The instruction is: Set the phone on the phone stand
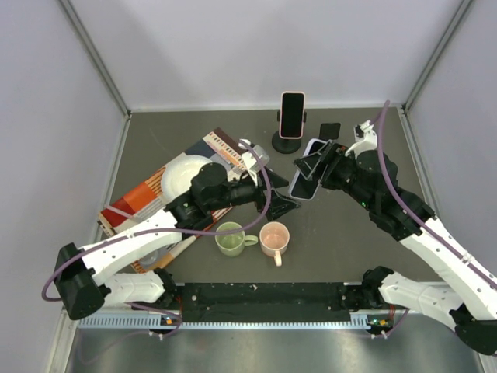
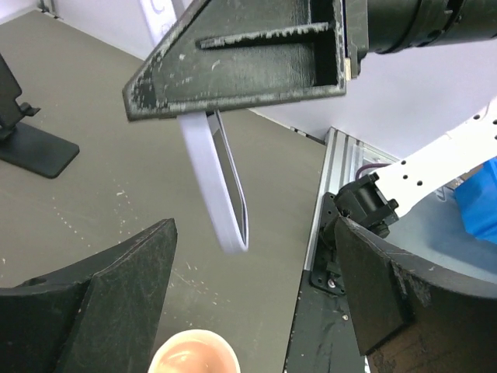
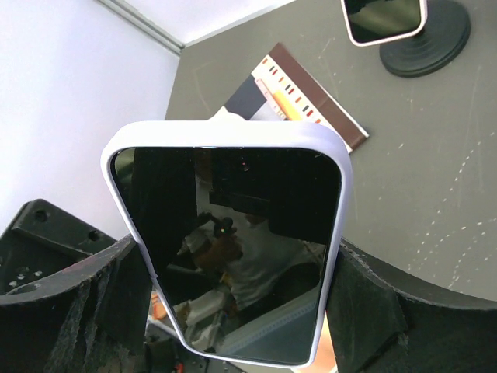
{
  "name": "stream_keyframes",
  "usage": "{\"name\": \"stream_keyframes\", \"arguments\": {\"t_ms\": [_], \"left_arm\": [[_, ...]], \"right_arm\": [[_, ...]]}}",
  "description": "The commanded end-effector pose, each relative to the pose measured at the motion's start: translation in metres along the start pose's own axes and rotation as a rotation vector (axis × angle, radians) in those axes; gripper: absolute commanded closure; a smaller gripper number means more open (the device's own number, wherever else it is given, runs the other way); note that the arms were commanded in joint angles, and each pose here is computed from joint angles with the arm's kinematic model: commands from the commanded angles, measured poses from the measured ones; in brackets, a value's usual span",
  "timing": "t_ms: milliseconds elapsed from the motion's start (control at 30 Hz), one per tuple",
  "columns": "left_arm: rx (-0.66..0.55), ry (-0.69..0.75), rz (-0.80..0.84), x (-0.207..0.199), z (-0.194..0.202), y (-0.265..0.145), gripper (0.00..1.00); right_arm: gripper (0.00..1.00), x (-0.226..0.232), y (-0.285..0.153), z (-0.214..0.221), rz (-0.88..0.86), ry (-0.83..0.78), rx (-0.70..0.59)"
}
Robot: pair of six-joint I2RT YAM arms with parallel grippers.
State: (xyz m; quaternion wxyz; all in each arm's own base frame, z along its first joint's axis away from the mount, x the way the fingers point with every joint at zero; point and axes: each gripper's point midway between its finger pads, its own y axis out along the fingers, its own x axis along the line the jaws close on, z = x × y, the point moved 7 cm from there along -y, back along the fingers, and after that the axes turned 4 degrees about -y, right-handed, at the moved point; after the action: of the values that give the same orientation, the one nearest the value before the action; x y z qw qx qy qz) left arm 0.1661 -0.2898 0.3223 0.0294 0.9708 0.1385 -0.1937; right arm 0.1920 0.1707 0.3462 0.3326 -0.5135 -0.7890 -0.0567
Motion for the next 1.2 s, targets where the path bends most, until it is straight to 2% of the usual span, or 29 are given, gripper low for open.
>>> {"name": "stream_keyframes", "arguments": {"t_ms": [0, 300, 467, 700, 900, 933, 1067, 1167], "left_arm": [[-0.106, 0.076, 0.036, -0.010, -0.034, 0.014, 0.13], [-0.073, 0.050, 0.017, -0.005, -0.032, 0.025, 0.22], [-0.065, 0.047, 0.020, -0.009, -0.036, 0.022, 0.21], [-0.074, 0.062, -0.081, -0.006, -0.043, 0.001, 0.21], [-0.128, 0.070, -0.279, 0.015, -0.052, -0.040, 0.20], [-0.130, 0.073, -0.270, 0.015, -0.054, -0.048, 0.20], [-0.125, 0.066, -0.323, 0.036, -0.054, -0.074, 0.20], [-0.125, 0.102, -0.354, 0.041, -0.051, -0.087, 0.20]], "right_arm": [[1.00, 0.021, -0.007, -0.020, -0.123, 0.120, -0.100], [1.00, 0.018, -0.009, -0.018, -0.149, 0.101, -0.130], [1.00, 0.015, -0.009, -0.023, -0.116, 0.049, -0.164], [1.00, -0.024, 0.004, -0.042, 0.051, -0.160, -0.308], [1.00, -0.077, 0.045, -0.068, 0.200, -0.246, -0.396], [1.00, -0.085, 0.049, -0.084, 0.193, -0.265, -0.463], [1.00, -0.125, 0.096, -0.094, 0.255, -0.445, -0.448], [1.00, -0.133, 0.120, -0.107, 0.256, -0.605, -0.474]]}}
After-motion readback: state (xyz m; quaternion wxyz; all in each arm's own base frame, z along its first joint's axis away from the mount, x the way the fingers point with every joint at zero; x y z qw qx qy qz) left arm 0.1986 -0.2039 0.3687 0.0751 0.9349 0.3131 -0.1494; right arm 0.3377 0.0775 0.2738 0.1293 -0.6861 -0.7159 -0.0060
